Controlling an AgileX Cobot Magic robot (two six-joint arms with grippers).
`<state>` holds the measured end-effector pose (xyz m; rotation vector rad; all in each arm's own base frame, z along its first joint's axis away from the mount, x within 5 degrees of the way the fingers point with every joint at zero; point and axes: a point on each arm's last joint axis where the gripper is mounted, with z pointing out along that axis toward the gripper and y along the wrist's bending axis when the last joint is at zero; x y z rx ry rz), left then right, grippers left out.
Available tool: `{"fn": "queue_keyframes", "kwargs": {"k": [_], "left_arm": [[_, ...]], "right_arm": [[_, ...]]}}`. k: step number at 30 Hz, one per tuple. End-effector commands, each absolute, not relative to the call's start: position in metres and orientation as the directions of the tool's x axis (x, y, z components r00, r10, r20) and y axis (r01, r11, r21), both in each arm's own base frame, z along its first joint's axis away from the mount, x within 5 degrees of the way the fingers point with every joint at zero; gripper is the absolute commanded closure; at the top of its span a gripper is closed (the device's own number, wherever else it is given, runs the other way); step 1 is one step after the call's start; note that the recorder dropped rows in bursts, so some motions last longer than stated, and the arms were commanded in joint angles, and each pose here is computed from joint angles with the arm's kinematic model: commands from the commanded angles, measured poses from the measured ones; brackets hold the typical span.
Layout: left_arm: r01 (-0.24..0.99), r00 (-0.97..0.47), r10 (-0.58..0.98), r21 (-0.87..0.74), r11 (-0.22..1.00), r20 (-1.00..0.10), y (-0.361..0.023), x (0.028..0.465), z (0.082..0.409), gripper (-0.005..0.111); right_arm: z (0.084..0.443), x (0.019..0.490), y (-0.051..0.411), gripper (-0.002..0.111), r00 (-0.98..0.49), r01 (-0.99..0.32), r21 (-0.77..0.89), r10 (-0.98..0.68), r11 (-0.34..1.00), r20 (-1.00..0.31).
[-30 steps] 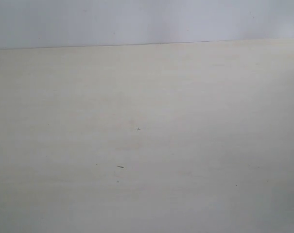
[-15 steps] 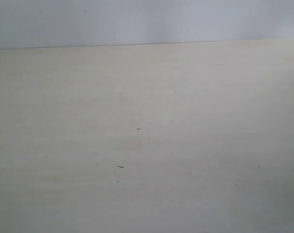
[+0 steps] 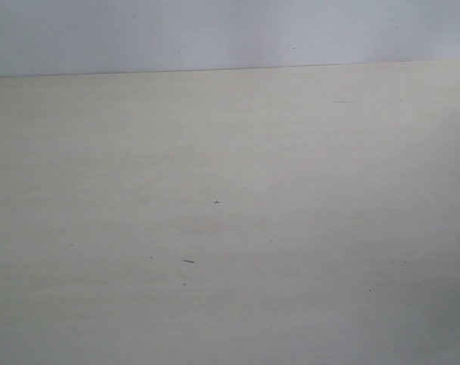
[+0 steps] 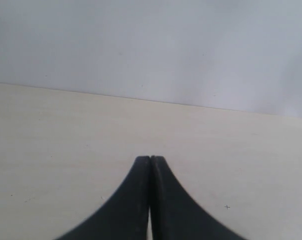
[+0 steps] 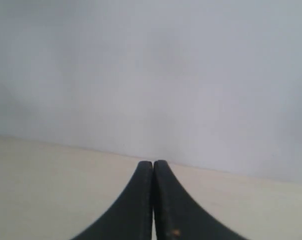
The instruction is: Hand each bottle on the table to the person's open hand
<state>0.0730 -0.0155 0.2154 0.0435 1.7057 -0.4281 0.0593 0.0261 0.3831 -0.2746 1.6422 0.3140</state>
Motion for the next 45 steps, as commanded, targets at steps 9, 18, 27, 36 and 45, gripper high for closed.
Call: {"fn": "queue_keyframes", "kwargs": {"k": [9,18,27,36,45], "left_arm": [[0.266,-0.189,-0.212,-0.258,0.929,-0.959,-0.015,0.073,0.214,0.106],[0.266,-0.189,-0.212,-0.258,0.929,-0.959,-0.015,0.073,0.214,0.106],[0.266,-0.189,-0.212,-0.258,0.929,-0.959,-0.015,0.073,0.214,0.106],[0.266,-0.189,-0.212,-0.258,0.929,-0.959,-0.015,0.073,0.214,0.106],[0.266,-0.189,-0.212,-0.258,0.929,-0.959,-0.015,0.073,0.214,0.106]], "right_arm": [[0.338,0.04,0.014,0.108,0.117,-0.276,0.001,0.034,0.961,-0.993],[0.3,0.038,0.007,0.108,0.136,-0.143,0.077,0.097,0.987,-0.986],[0.246,0.048,0.003,0.108,0.096,-0.063,0.163,0.169,0.985,-0.981],[0.207,0.056,0.003,0.108,0.01,-0.039,0.129,0.129,0.991,-0.992],[0.194,0.056,0.003,0.108,-0.128,-0.04,0.045,0.04,0.998,-0.991]]}}
